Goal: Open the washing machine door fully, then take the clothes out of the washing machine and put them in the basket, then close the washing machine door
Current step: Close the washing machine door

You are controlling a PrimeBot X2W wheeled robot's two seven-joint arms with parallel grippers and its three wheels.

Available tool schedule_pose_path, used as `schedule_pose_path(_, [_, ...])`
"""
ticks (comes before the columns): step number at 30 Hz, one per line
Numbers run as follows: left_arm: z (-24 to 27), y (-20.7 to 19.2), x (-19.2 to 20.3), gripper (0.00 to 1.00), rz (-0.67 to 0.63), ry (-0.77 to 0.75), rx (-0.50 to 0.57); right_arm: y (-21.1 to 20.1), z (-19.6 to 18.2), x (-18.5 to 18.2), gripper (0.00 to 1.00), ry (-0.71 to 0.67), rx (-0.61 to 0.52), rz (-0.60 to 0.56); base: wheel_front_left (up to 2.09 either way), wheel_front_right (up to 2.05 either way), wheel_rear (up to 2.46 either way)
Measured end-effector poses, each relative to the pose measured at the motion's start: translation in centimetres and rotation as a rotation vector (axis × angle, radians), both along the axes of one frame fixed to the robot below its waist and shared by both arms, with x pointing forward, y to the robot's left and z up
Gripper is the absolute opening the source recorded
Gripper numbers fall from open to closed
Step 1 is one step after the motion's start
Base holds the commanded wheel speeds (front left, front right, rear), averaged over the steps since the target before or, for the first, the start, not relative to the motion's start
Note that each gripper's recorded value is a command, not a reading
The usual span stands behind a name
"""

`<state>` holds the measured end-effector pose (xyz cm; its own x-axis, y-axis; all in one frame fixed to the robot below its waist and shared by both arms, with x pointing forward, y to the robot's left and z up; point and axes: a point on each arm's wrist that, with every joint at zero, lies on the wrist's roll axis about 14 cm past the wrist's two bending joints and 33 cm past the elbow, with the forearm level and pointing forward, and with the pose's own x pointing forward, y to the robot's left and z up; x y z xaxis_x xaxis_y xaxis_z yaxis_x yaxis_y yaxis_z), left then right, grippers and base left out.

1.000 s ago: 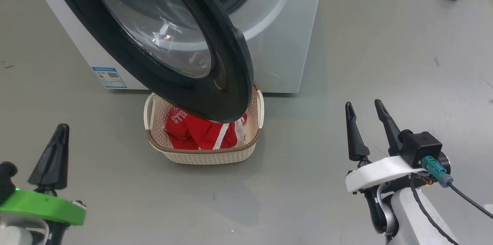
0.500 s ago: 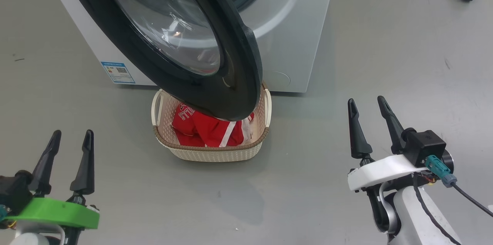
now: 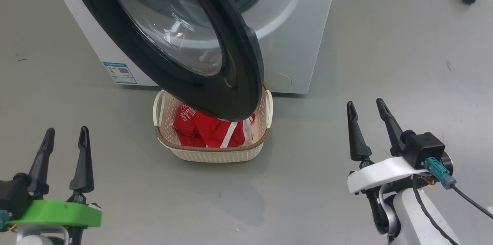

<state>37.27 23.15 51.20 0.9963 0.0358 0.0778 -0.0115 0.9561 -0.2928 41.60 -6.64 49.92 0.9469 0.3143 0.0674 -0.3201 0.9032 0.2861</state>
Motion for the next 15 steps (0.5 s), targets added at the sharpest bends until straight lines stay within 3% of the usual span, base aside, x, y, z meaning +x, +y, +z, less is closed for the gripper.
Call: schedule_pose_path(15, [-0.2,-0.57,-0.43,1.0,-0.004,-0.005,0.005,0.07,0.0,-0.01,1.0,0.0,0.0,0.002,0.0,0.0,0.0])
